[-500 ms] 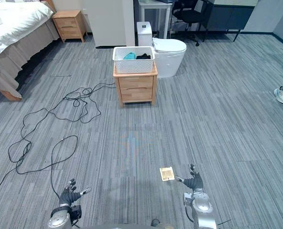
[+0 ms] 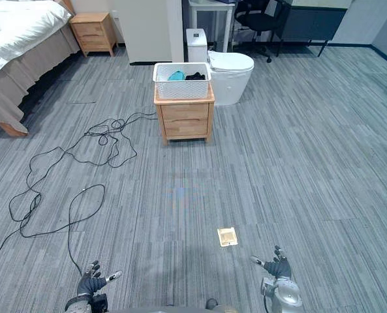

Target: Pick up the laundry basket with both hands and put the clothes into the washing machine.

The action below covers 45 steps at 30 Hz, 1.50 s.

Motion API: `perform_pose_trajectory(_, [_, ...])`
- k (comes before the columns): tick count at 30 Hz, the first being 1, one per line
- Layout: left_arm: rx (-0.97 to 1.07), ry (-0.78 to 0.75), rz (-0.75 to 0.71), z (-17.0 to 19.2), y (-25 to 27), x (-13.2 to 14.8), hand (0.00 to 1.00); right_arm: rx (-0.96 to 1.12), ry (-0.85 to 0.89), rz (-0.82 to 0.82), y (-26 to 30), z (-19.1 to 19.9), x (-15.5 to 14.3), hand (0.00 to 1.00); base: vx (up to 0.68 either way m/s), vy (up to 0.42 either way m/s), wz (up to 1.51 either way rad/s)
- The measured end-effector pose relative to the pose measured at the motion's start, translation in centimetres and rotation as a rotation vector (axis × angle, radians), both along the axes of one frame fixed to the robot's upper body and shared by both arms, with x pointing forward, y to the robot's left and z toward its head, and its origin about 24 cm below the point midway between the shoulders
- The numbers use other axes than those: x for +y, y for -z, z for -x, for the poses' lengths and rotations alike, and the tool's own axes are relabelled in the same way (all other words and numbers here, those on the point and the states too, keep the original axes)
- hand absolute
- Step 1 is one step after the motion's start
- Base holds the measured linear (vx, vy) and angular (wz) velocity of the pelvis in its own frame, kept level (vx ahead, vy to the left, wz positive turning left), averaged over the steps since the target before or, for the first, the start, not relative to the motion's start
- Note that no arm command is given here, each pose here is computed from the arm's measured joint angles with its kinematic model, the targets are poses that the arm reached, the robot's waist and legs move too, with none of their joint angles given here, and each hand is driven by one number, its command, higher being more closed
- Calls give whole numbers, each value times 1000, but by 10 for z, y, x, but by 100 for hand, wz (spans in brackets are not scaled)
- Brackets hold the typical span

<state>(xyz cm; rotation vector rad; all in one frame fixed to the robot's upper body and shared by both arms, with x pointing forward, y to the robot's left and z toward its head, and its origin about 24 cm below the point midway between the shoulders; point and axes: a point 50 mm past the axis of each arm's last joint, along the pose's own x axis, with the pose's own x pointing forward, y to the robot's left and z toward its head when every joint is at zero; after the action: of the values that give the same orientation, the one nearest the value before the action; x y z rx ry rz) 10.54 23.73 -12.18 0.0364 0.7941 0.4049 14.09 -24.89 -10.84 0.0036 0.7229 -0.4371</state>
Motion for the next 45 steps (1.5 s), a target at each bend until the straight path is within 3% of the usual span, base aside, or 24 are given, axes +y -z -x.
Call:
perform_pose_trajectory(21, [-117,-27,-25,-20,-19,5,0,-91,0,-25,-13,-28,12,0,52,21,-17])
perform_pose_trajectory(29, [-166,-37,5,-41,-22,-5,0,-114,-39,41,-23,-29,-2,0,608,-52,48])
perform_pose_trajectory(35, [-215,-46,67,-48,-25,-25,0,-207,-78,-5,-35,-38,20,0,684,-178,19])
perform_pose_trajectory(41, [-250,-58,79,-39,-33,-27,0,-302,-93,9,-54,-53,24,0,576,-2,-29])
perform_pose_trajectory(45, [-225,-63,66,-26,-31,-25,0,-236,-67,-12,-39,-40,28,0,692,254,-40])
